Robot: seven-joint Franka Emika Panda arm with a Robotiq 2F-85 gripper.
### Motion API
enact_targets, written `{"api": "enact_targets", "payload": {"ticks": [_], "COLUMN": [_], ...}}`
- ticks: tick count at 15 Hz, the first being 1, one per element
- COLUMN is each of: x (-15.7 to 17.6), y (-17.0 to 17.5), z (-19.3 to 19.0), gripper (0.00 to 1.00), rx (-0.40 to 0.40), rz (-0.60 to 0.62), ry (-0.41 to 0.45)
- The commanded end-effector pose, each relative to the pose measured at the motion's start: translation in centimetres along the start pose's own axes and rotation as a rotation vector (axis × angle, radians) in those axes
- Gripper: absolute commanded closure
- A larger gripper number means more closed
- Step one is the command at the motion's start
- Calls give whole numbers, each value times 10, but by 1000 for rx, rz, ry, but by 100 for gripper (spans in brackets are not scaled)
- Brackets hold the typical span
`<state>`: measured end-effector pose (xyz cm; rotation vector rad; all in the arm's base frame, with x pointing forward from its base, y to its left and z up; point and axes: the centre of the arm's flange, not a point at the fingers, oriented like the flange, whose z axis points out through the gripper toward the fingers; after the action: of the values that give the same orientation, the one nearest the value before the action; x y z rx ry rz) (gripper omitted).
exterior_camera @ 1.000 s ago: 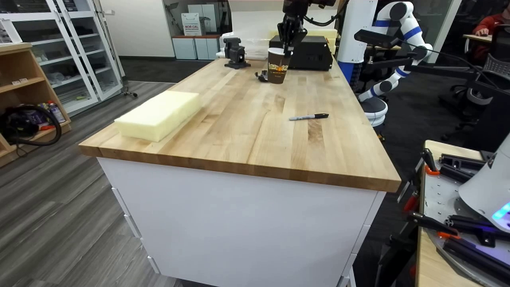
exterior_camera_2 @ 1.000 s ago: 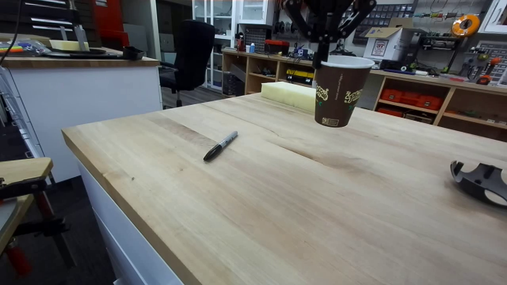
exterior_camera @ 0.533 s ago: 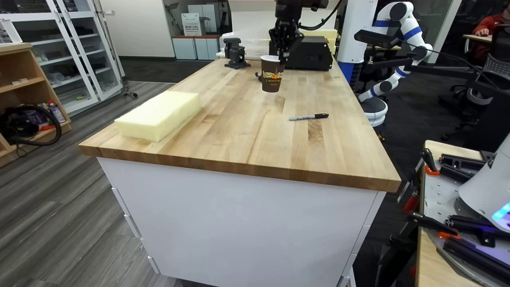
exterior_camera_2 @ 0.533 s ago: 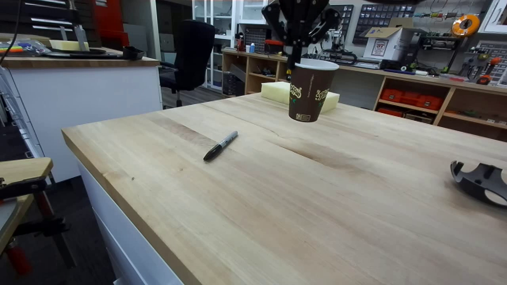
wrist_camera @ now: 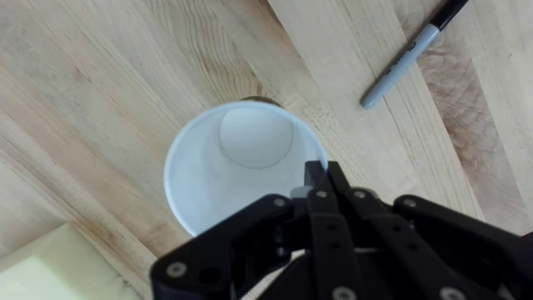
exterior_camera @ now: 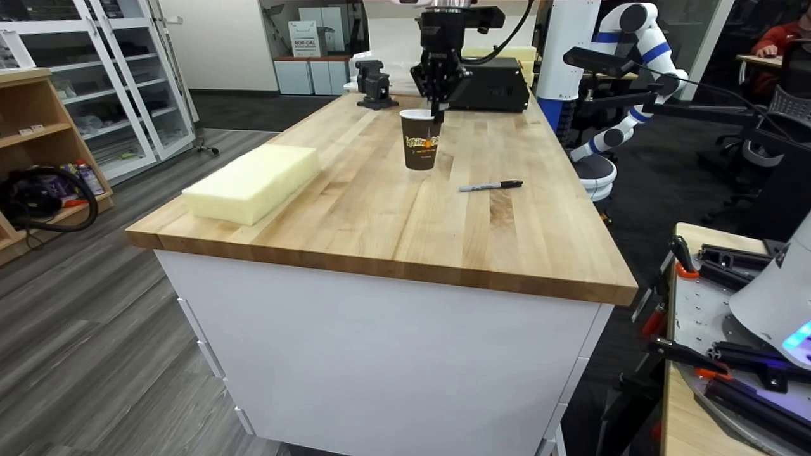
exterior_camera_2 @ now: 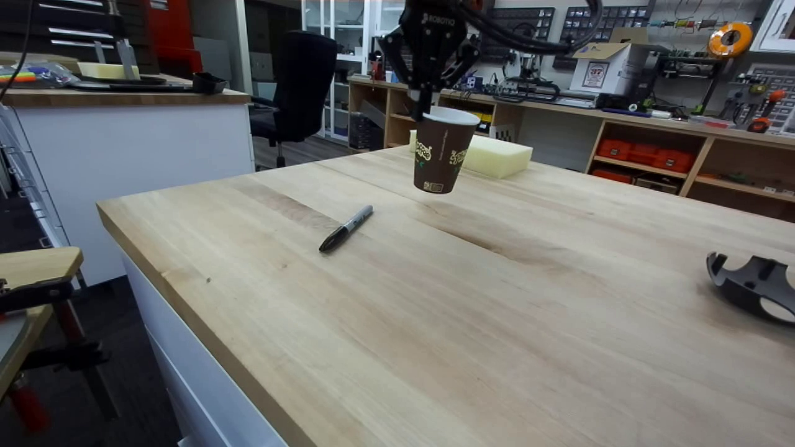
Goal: Remove the marker from the cup,move the cup to the left and put the marker in the cup
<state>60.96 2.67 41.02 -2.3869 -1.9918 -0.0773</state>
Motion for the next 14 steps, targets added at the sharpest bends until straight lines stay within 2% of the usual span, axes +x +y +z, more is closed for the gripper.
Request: {"api": "enact_targets", "payload": {"ticks": [1,5,10,11,12,14], "x": [23,47,58,58,58,56], "y": [-6,-13,-16,-17,-17,-17], "z": [9,23,30,30,29,28], "gripper": [99,99,99,72,71,60], "rx": [35,65,82,80,79,71], "rz": [-69,-122,-148,-143,-142,-135], "ry": [-3,-5,-13,-18,-20,-27]}}
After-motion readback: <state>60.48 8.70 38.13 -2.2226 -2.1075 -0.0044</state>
